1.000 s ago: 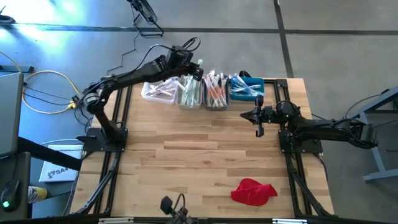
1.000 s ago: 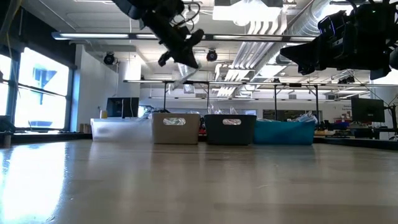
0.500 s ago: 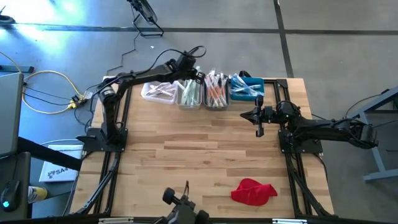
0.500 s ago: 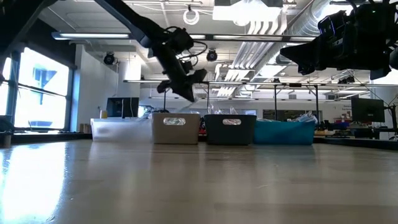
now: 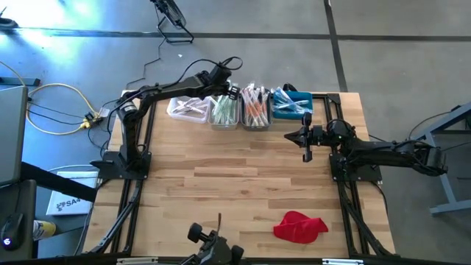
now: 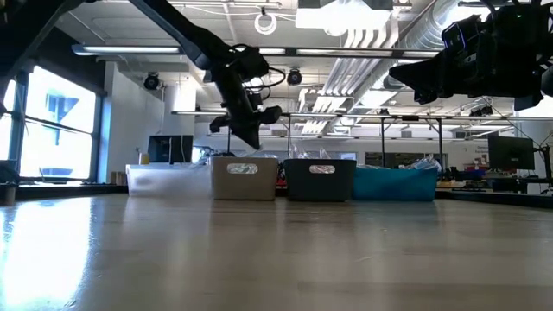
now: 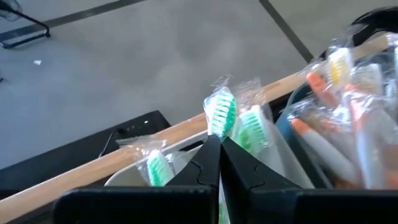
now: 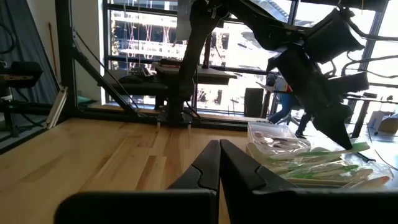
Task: Pick & Place Toothbrushes
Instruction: Put the green toothbrush into the gray bin
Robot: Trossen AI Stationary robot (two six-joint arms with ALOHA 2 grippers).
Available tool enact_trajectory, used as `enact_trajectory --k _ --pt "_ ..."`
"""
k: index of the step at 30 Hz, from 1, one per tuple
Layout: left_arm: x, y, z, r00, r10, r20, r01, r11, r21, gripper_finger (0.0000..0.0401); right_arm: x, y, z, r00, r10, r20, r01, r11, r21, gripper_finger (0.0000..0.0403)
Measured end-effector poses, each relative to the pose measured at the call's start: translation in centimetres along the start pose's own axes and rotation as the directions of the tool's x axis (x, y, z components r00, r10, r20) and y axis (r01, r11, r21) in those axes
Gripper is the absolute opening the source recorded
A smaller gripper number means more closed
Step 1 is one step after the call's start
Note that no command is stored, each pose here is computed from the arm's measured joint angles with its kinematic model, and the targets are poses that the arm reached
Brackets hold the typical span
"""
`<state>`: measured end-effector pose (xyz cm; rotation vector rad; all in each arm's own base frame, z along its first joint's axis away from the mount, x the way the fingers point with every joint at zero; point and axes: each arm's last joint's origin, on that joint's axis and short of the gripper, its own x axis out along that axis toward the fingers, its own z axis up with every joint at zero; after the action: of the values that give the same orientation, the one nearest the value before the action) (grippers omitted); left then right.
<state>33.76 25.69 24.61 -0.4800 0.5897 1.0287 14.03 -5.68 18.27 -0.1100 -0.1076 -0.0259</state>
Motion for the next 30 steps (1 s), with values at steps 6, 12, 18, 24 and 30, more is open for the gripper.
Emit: enact_trajectory --k 6,12,18,24,30 --pt "0.27 0.18 -0.76 1.000 0.019 -0.025 -0.019 1.000 -0.015 0.0000 0.00 0.00 -0.01 1.000 0.000 -0.001 0.000 1.000 0.000 0.0002" --pt "0.26 0.14 -0.75 1.000 0.017 -0.023 -0.018 0.999 -0.027 0.0004 0.00 0.00 0.00 1.000 0.000 -0.001 0.000 1.000 0.000 0.0002" --pt "0.25 0.18 -0.78 0.999 0.019 -0.028 -0.020 0.999 -0.048 0.0047 0.00 0.00 -0.01 1.000 0.000 -0.001 0.000 1.000 0.001 0.0002" --pt "0.24 0.14 -0.74 1.000 0.016 -0.024 -0.017 0.999 -0.044 0.0094 0.00 0.01 -0.01 1.000 0.001 -0.001 -0.001 1.000 0.001 0.0002" --pt "0.25 -0.01 -0.40 1.000 -0.001 0.010 0.001 0.998 -0.056 0.0105 0.00 0.00 -0.01 1.000 0.001 -0.001 -0.001 1.000 0.001 0.0002"
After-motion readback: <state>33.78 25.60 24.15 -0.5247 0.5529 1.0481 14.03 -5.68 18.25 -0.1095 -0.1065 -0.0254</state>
